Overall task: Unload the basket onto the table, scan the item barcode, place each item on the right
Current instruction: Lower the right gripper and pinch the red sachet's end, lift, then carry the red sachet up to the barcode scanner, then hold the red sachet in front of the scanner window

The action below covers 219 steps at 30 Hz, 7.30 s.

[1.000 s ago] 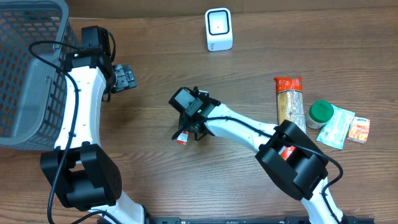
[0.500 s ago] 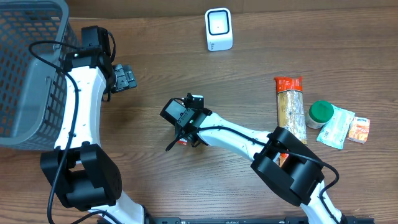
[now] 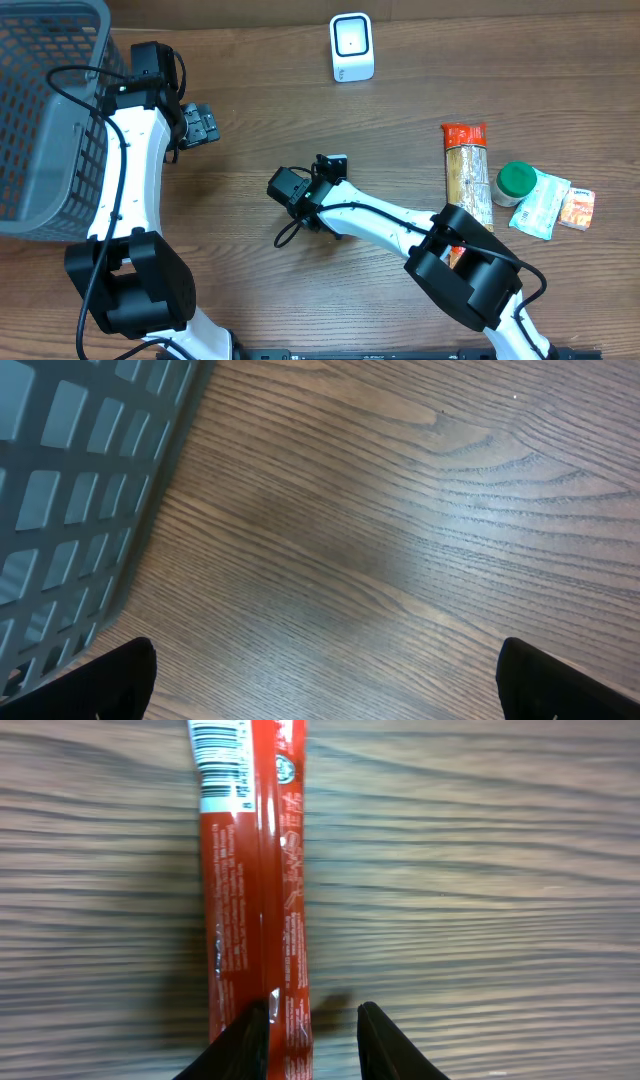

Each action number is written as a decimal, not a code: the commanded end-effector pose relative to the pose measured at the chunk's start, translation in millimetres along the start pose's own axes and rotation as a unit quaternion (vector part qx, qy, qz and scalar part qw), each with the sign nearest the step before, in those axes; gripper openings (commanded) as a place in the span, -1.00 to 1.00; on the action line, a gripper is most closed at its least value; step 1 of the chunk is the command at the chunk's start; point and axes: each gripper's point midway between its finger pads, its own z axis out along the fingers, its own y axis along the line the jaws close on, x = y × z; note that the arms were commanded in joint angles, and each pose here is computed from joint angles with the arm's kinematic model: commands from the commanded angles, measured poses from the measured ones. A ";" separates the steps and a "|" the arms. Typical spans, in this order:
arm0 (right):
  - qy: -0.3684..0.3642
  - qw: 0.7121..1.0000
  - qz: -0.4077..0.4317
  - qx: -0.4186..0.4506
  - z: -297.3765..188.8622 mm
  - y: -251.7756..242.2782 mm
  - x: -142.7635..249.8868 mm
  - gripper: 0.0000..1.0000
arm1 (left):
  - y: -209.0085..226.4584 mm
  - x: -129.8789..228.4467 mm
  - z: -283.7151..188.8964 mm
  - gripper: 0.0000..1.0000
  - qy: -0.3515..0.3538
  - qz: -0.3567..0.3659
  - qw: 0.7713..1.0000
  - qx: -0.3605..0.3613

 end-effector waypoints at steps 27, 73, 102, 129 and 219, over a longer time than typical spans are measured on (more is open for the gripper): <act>0.146 0.966 -0.143 -0.161 -50.8 -66.3 -26.7 -0.27 | -3.3 -5.6 -7.7 0.99 -0.012 0.006 1.000 0.006; 0.209 0.960 -0.100 -0.158 25.8 -58.7 39.0 -0.62 | -3.3 -5.6 -7.7 0.99 -0.012 0.006 1.000 0.006; -0.019 0.990 -0.104 -0.098 -77.4 -57.1 -44.2 -0.93 | -3.3 -5.6 -7.7 0.99 -0.012 0.006 1.000 0.006; 0.024 0.986 -0.078 -0.146 -72.1 -58.5 -43.1 -0.93 | -3.3 -5.6 -7.7 1.00 -0.012 0.006 1.000 0.006; -0.086 0.848 -0.365 0.375 74.5 -130.9 -243.1 -0.93 | -3.3 -5.6 -7.7 0.99 -0.012 0.006 1.000 0.006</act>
